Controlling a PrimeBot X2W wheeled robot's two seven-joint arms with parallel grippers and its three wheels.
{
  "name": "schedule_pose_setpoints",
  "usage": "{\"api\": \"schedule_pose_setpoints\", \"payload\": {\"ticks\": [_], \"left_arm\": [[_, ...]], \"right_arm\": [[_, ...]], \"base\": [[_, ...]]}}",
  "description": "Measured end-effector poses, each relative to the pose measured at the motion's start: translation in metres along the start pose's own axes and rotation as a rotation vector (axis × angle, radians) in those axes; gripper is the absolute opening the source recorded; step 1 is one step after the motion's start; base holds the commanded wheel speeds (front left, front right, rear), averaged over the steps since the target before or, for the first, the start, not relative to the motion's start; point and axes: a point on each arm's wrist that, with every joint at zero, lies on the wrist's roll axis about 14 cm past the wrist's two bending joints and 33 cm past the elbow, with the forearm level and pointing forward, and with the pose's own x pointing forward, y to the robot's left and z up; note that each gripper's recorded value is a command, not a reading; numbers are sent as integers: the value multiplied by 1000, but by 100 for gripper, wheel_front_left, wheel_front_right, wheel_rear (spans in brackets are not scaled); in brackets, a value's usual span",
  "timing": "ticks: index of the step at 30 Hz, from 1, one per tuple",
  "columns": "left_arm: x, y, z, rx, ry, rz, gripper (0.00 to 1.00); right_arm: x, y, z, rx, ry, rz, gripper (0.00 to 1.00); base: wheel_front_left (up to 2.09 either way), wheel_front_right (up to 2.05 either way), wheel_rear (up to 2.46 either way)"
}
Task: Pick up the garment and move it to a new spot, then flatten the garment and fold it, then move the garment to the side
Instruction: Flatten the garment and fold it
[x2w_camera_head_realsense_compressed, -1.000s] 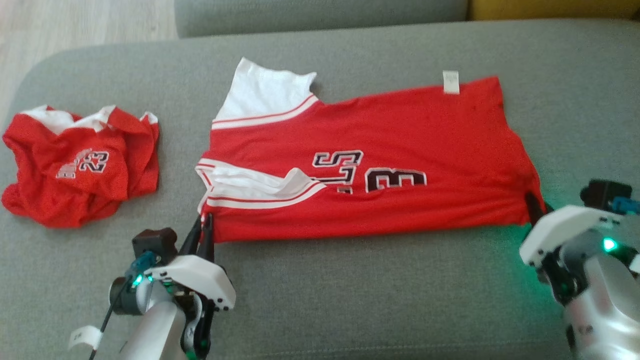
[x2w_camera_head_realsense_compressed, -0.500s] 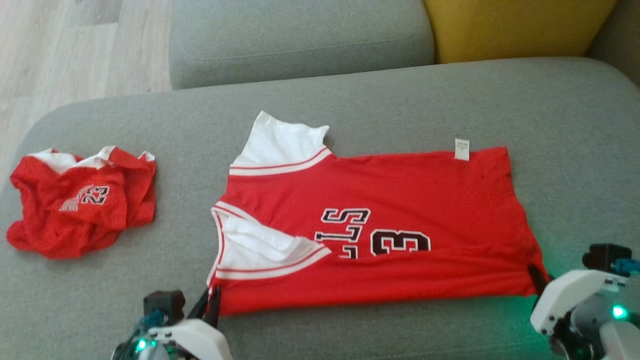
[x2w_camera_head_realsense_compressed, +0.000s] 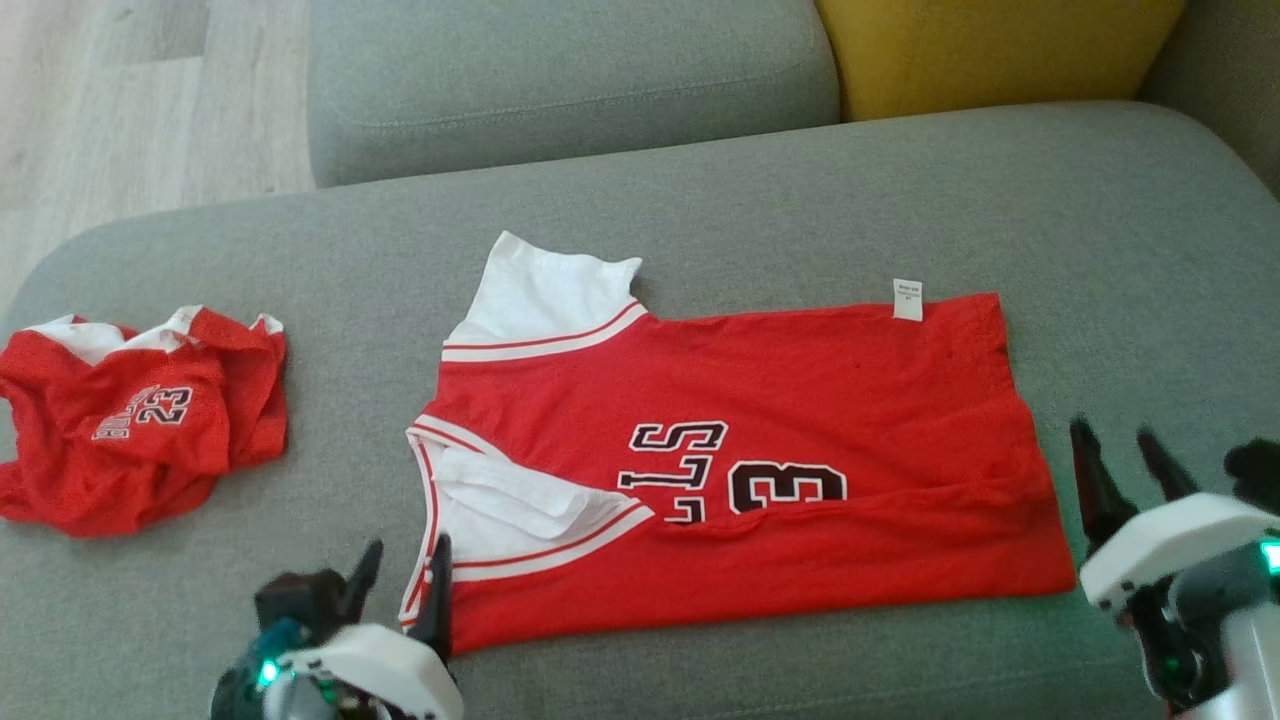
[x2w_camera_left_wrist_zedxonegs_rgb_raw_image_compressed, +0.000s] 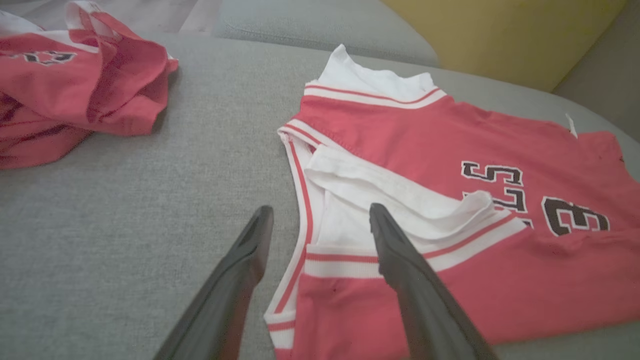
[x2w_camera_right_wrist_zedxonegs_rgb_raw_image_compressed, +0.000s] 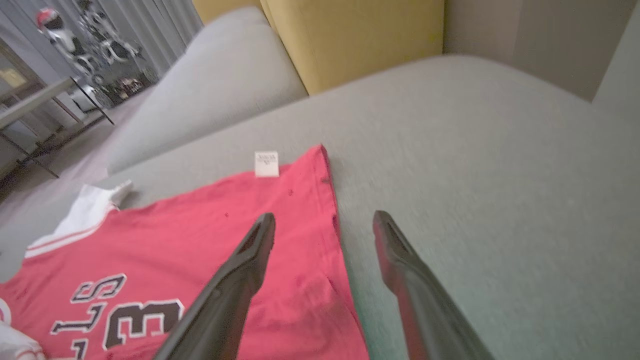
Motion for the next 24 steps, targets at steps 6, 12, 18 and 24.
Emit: {"api": "schedule_pose_setpoints", "payload": {"ticks": [6, 12, 18, 24], "left_arm": [[16, -2, 45, -40, -157, 1, 100], [46, -16, 57, -13, -176, -60, 100], [106, -18, 58, 132, -53, -127, 100], [178, -13, 64, 306, 146, -205, 100]], "right_arm": [[-3, 34, 47, -46, -254, 94, 100], [7, 44, 41, -84, -272, 118, 100], [35, 57, 59, -139, -294, 145, 100], [63, 63, 70, -194, -289, 163, 100]], "base": [[0, 0, 0], [0, 0, 0], [0, 0, 0], [0, 0, 0]]}}
